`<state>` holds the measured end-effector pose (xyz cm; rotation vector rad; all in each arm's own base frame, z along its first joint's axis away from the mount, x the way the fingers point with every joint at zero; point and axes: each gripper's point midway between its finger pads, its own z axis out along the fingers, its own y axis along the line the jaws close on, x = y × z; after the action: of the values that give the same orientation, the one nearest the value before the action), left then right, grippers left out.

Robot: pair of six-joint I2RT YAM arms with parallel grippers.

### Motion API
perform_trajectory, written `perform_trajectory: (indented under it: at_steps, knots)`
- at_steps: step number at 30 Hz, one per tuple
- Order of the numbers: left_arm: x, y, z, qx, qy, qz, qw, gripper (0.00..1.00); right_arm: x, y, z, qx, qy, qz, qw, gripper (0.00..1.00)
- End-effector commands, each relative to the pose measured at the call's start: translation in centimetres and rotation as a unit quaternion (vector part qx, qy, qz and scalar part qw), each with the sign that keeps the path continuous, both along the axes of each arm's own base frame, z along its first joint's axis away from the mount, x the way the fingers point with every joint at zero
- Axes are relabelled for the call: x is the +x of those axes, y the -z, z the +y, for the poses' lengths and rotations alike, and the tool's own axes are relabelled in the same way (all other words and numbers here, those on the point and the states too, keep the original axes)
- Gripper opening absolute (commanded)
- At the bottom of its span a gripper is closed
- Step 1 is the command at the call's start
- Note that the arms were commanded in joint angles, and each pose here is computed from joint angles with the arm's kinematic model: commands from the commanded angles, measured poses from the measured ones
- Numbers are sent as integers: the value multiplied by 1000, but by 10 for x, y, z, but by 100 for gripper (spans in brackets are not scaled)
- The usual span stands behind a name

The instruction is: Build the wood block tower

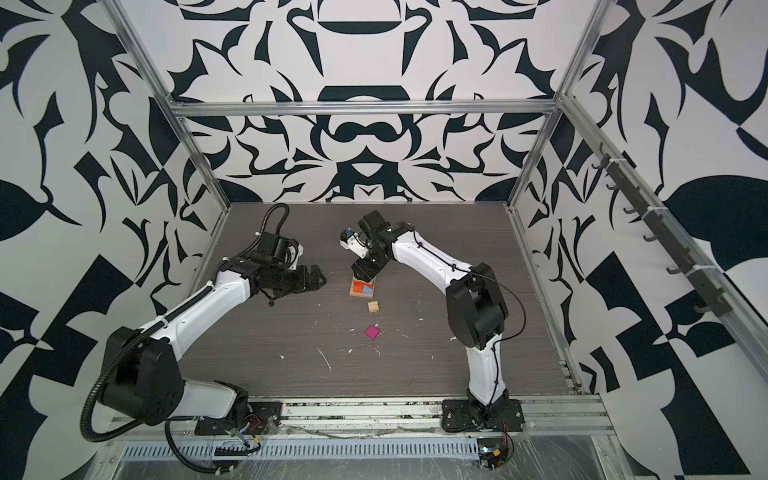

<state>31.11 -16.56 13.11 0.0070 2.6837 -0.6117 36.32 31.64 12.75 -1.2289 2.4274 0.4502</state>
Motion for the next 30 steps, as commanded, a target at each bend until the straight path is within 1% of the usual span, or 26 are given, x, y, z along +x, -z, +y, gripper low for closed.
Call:
perform_trajectory:
  at_steps: [1, 14, 23, 30]
  knots:
    - [2, -6, 1, -1, 0, -4, 1000, 100, 5, -15, 2, 2, -11, -16, 1000, 60]
    - [2, -7, 1, 1, 1, -6, 1000, 100, 3, -3, 9, -29, -28, -22, 999, 65]
    - [2, -8, 2, 2, 1, -8, 1000, 99, 4, 3, 8, -49, -33, -25, 998, 65]
    - [2, -9, 3, 2, -1, -10, 1000, 100, 5, 8, 6, -61, -30, -27, 997, 61]
